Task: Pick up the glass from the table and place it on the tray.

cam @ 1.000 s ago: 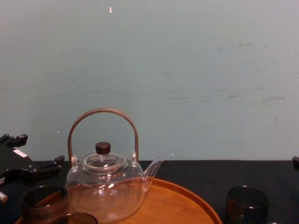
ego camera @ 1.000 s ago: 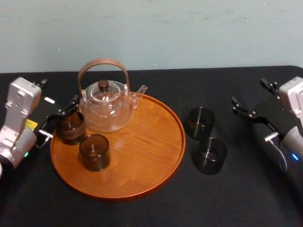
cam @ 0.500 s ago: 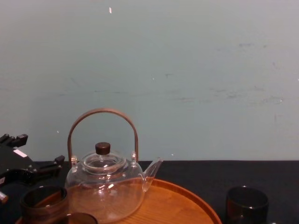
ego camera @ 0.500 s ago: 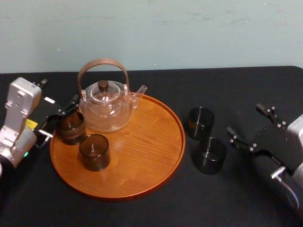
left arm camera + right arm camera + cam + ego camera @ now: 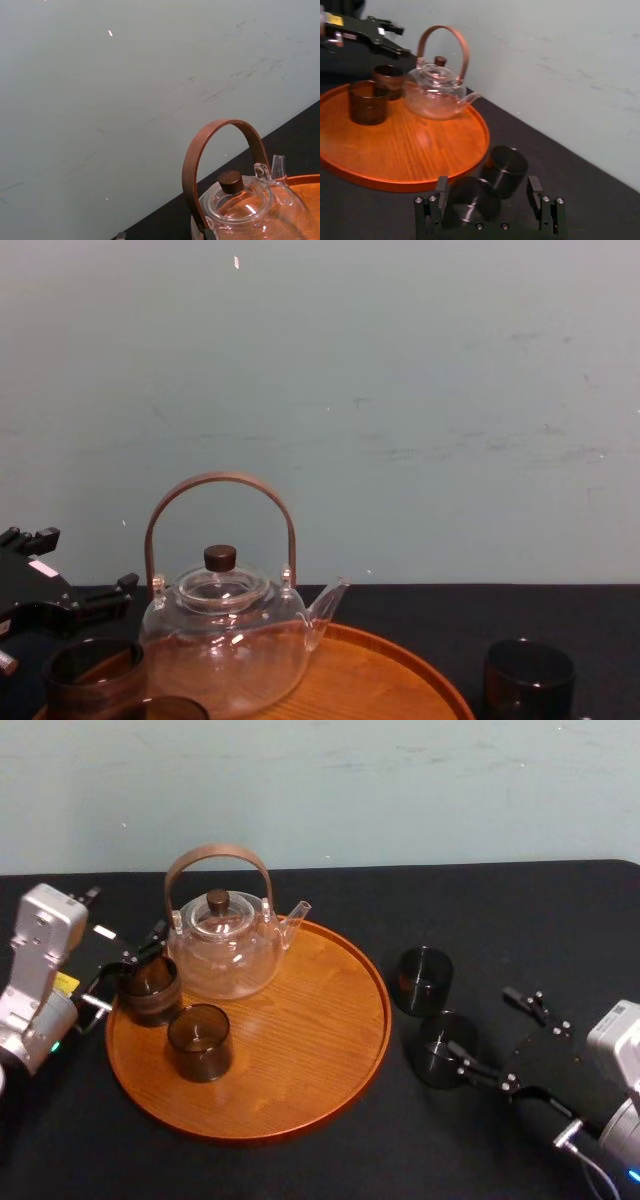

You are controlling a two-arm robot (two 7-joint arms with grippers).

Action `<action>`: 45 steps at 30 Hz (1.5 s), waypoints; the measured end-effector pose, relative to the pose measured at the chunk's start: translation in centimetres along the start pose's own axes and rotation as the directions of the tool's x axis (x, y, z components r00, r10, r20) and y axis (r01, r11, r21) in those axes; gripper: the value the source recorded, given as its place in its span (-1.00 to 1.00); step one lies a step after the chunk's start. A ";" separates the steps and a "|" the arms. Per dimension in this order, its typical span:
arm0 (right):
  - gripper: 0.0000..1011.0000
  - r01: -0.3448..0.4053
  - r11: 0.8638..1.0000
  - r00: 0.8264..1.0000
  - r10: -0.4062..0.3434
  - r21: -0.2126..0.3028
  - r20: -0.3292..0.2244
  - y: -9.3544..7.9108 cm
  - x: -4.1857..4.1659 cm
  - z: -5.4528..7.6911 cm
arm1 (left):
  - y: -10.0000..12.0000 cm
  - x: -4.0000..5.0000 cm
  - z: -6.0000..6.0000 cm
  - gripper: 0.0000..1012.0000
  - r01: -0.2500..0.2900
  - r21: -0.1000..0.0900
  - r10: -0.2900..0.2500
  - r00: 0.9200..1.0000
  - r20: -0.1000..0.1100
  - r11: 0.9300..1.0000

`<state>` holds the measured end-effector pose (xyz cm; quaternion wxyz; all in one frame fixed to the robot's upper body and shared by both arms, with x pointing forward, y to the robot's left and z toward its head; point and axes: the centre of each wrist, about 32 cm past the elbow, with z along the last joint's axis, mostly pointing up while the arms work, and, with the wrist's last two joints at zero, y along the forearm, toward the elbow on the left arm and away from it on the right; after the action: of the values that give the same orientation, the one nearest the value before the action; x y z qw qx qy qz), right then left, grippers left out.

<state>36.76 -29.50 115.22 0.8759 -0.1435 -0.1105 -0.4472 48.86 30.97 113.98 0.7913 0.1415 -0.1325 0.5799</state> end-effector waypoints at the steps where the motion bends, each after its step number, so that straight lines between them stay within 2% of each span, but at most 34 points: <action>1: 0.98 -0.008 1.000 1.000 0.008 -0.001 -0.007 0.0 -0.05 0.0 | 0.0 0.00 0.0 0.98 0.000 0.000 0.000 1.000 0.000 1.000; 11: 0.98 -0.079 0.996 0.992 0.076 -0.034 -0.097 0.3 -0.10 -0.1 | 0.0 0.00 0.0 0.98 0.000 0.000 0.000 1.000 0.000 1.000; 18: 0.98 -0.076 0.995 0.992 0.069 -0.058 -0.108 0.2 0.05 -0.2 | 0.0 0.00 0.0 0.98 0.000 0.000 0.000 1.000 0.000 1.000; 29: 0.98 -0.046 0.996 0.995 0.038 -0.080 -0.097 -0.1 0.33 -0.5 | 0.0 0.00 0.0 0.98 0.000 0.000 0.000 1.000 0.000 1.000; 45: 0.98 -0.069 0.988 0.988 0.048 -0.135 -0.148 0.7 0.67 -2.2 | 0.0 0.00 0.0 0.98 0.000 0.000 0.000 1.000 0.000 1.000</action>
<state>37.82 -30.41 113.26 0.8822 -0.1752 -0.0110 -0.4370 48.86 30.97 113.98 0.7913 0.1415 -0.1324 0.5799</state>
